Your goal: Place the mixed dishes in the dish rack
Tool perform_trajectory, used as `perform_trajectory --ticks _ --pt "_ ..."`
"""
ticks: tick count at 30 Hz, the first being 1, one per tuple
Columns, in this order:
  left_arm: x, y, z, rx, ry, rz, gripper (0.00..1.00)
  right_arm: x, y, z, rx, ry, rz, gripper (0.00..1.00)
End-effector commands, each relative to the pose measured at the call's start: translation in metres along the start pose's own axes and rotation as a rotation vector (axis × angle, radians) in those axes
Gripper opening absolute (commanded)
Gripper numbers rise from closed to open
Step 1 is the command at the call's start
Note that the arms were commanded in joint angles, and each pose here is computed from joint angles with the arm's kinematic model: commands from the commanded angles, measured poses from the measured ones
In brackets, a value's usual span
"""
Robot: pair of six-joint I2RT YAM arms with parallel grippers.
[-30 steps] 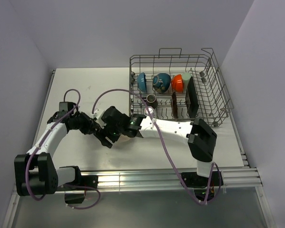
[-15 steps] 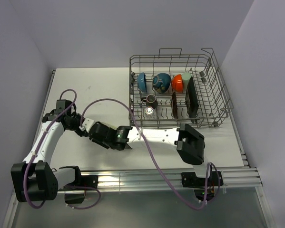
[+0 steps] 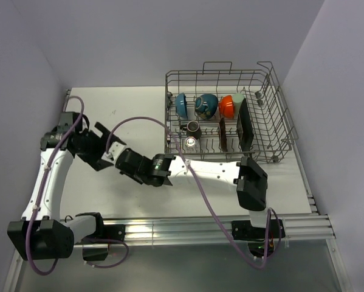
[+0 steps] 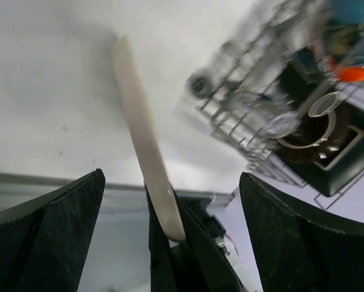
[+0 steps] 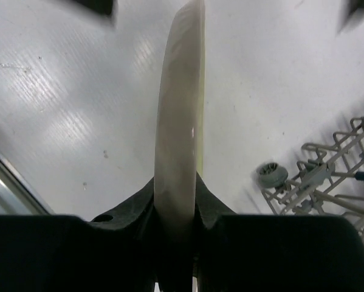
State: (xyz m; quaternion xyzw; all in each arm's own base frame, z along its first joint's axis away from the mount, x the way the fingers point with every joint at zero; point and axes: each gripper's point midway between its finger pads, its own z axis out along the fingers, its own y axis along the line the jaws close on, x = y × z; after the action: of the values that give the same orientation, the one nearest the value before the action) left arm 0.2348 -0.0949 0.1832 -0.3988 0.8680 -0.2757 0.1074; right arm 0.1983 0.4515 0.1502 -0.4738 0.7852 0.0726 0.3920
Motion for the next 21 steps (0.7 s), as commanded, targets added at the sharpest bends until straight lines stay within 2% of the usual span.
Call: perform_trajectory --ticks 1,2,4,5,8,10,12,13,14,16,21 --pt "-0.035 -0.026 -0.048 -0.015 -0.234 0.084 0.99 -0.032 -0.014 -0.042 -0.096 -0.049 0.155 0.0" --pt "-0.049 -0.049 -0.078 0.03 -0.339 0.129 0.99 -0.035 -0.016 -0.048 -0.107 -0.052 0.167 0.0" --pt "-0.072 -0.062 -0.111 0.01 -0.493 0.16 0.99 -0.039 -0.016 -0.056 -0.146 -0.054 0.199 0.0" --pt "-0.076 -0.081 -0.145 0.059 -0.573 0.194 0.99 -0.05 -0.027 -0.064 -0.148 -0.077 0.229 0.0" --pt "-0.081 -0.109 -0.187 0.144 -0.684 0.235 0.99 -0.076 -0.053 -0.094 -0.188 -0.143 0.326 0.0" --pt "-0.073 -0.121 -0.189 0.209 -0.656 0.264 0.99 -0.107 -0.07 -0.125 -0.238 -0.232 0.414 0.0" --pt "-0.069 -0.131 -0.184 0.274 -0.627 0.279 0.99 -0.123 -0.11 -0.149 -0.217 -0.292 0.525 0.0" --pt "-0.068 -0.128 -0.167 0.268 -0.581 0.281 0.99 -0.142 -0.125 -0.173 -0.239 -0.364 0.554 0.0" --pt "-0.063 -0.137 -0.162 0.316 -0.542 0.301 0.99 -0.145 -0.148 -0.187 -0.229 -0.393 0.594 0.0" --pt "-0.062 -0.129 -0.135 0.3 -0.474 0.296 0.99 -0.163 -0.177 -0.221 -0.22 -0.487 0.664 0.0" --pt "-0.064 -0.123 -0.105 0.274 -0.394 0.283 0.99 -0.149 -0.267 -0.278 0.023 -0.616 0.857 0.0"
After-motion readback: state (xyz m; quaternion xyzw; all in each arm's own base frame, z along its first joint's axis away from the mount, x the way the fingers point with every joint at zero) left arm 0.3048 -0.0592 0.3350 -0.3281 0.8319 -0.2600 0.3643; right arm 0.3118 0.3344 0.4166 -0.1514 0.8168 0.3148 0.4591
